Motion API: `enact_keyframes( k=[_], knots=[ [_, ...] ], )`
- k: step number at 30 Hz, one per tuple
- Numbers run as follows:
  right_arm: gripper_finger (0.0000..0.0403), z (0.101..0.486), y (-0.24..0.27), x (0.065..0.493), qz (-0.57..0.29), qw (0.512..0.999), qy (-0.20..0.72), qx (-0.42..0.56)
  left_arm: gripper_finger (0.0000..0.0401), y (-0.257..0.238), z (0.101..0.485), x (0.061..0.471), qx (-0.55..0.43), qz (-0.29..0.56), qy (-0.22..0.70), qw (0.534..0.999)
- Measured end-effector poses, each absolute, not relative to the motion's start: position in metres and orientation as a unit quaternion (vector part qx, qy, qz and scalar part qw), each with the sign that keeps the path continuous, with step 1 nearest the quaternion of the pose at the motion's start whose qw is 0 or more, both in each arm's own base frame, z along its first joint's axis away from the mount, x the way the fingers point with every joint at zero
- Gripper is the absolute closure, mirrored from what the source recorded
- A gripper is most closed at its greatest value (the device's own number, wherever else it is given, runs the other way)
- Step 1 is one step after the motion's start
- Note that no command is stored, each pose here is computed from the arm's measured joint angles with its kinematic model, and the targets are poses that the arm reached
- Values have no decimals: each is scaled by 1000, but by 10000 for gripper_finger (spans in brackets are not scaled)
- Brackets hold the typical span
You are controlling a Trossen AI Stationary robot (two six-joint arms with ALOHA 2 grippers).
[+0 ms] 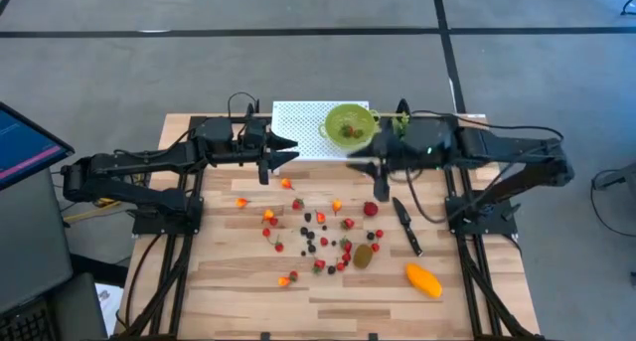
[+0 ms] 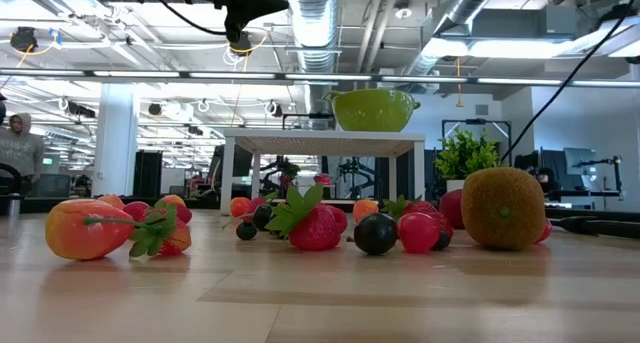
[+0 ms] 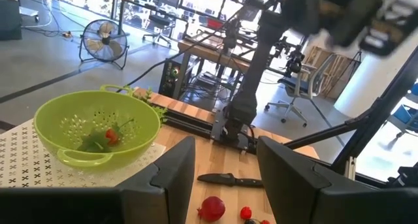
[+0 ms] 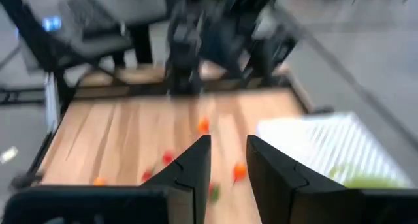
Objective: Pick & Place Fruit
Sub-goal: Put the red strawberry into the green strainer bowl
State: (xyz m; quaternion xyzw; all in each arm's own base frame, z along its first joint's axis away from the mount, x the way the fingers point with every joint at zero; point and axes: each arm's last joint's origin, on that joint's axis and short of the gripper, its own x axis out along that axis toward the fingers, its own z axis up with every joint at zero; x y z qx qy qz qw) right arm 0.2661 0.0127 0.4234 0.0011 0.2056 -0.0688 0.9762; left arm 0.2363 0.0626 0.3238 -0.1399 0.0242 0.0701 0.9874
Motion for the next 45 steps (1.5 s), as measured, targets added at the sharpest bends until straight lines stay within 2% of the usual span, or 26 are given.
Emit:
enact_keyframes(
  k=[10, 17, 24, 30, 37, 45],
  knots=[
    [311, 362, 62, 282, -86, 909, 407, 19, 242, 63, 324, 236, -140, 70, 23, 987],
    [311, 322, 76, 312, -88, 880, 466, -4, 242, 63, 324, 236, -139, 70, 21, 988],
    [311, 275, 77, 338, -105, 834, 541, -30, 242, 63, 325, 236, -139, 70, 20, 988],
    [311, 233, 83, 350, -79, 781, 612, -97, 242, 63, 325, 236, -139, 69, 19, 988],
    [311, 197, 96, 361, -21, 746, 644, -166, 242, 63, 326, 236, -137, 69, 12, 988],
    [311, 179, 102, 371, 13, 746, 635, -200, 242, 63, 328, 236, -136, 68, 6, 988]
  ],
)
